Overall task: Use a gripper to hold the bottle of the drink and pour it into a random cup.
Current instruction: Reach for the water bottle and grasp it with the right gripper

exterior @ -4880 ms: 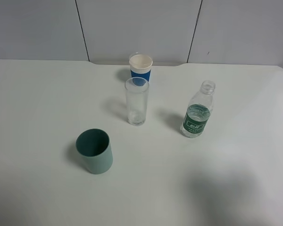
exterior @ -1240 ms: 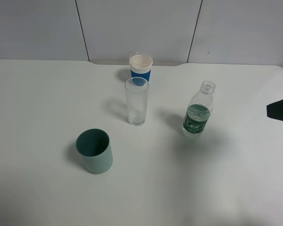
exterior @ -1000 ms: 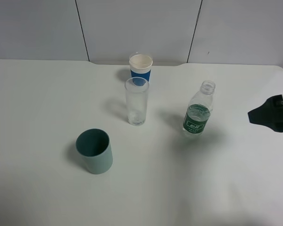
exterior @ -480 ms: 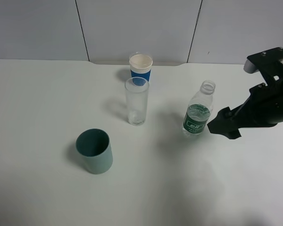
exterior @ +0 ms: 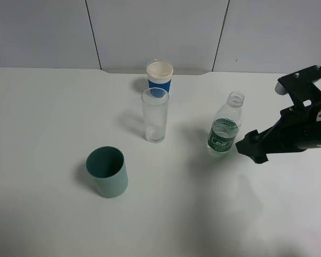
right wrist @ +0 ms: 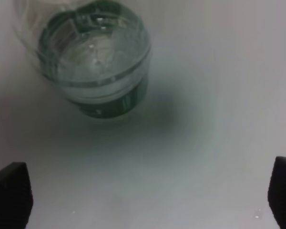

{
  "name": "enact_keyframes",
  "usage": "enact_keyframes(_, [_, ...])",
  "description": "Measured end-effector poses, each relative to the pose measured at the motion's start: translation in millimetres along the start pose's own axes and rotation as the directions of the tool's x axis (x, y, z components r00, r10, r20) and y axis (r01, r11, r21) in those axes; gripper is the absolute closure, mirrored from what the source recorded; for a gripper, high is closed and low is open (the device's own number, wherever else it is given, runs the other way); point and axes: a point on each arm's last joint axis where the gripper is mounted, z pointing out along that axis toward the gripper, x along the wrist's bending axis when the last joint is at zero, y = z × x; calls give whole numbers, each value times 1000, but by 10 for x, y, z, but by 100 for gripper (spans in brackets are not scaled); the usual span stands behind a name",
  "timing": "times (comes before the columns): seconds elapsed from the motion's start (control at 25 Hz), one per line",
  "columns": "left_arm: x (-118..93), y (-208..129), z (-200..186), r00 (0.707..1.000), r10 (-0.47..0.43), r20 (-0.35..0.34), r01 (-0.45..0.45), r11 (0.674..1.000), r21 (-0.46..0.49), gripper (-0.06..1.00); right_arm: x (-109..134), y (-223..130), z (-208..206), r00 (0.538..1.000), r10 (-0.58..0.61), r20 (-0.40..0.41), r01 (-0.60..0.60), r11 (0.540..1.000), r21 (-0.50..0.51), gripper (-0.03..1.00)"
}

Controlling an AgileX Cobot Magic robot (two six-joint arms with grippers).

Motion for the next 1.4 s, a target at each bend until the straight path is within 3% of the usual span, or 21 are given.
enact_keyframes(0.48, [0, 0, 0, 1000, 0, 0, 0, 1000, 0, -4, -53, -190, 69, 996, -45, 71, 56, 984, -167, -2])
enact_keyframes(0.92, [0, 0, 0, 1000, 0, 0, 0, 1000, 0, -4, 22, -65, 38, 996, -92, 9, 90, 944, -317, -2])
enact_keyframes(1.16, [0, 0, 0, 1000, 0, 0, 0, 1000, 0, -4, 36, -78, 76, 994, -108, -4, 101, 942, -320, -2])
enact_keyframes(1.4, [0, 0, 0, 1000, 0, 0, 0, 1000, 0, -4, 79, -247, 398, 991, -112, -74, 89, 962, -258, -2])
